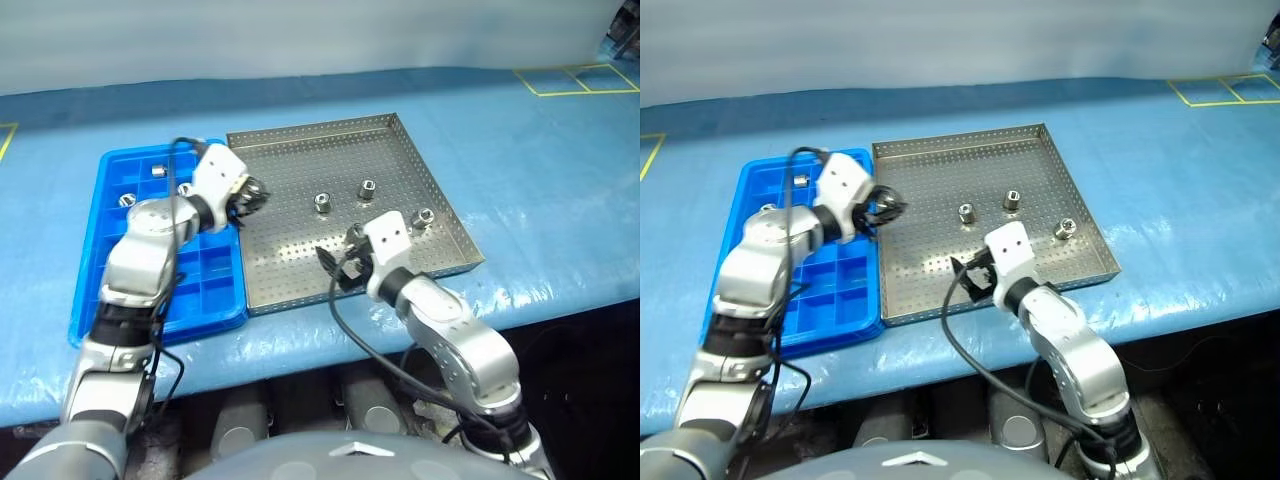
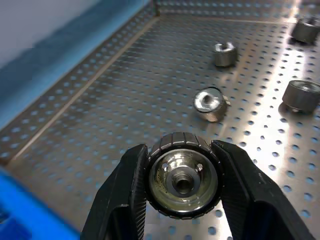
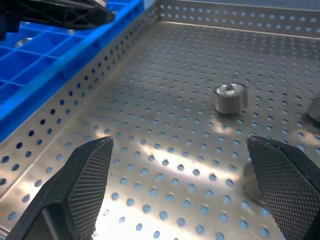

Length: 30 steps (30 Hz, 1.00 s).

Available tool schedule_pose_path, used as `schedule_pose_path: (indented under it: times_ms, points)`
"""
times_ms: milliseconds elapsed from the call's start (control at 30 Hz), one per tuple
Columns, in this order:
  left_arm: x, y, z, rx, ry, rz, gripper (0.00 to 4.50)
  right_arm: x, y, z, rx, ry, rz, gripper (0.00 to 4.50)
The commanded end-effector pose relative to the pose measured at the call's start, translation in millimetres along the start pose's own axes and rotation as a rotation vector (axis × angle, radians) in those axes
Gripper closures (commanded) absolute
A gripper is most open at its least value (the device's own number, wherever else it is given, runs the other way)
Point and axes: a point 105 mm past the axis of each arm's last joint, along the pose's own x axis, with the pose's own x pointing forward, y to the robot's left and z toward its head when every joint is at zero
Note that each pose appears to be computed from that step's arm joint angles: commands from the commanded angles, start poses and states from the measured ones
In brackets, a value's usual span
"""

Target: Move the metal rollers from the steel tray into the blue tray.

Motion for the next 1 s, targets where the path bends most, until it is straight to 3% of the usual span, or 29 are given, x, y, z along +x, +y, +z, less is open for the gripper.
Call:
schedule_pose_path:
  times_ms: [33, 367, 567, 933, 1000]
  points:
    - [-41.3, 27.6, 10.9, -0.025, -0.098, 0.269, 2.80, 17.2, 31.3, 22.8, -0.046, -0.079, 0.167, 0.00]
    - [-100.7, 16.3, -44.7, -0.146, 0.052, 0.521, 2.80, 37.6, 79.2, 29.7, -0.120, -0.102, 0.423, 0.00]
    - [-97.4, 3.9, -68.7, -0.217, 0.114, 0.518, 2.80, 35.2, 78.9, 25.4, -0.107, -0.093, 0.425, 0.00]
    - [-80.0, 1.9, -81.4, -0.239, 0.172, 0.464, 2.80, 28.0, 62.9, 21.9, -0.078, -0.087, 0.333, 0.00]
    - [-80.8, 1.2, -84.1, -0.256, 0.187, 0.462, 2.07, 26.2, 59.3, 21.4, -0.068, -0.087, 0.310, 0.00]
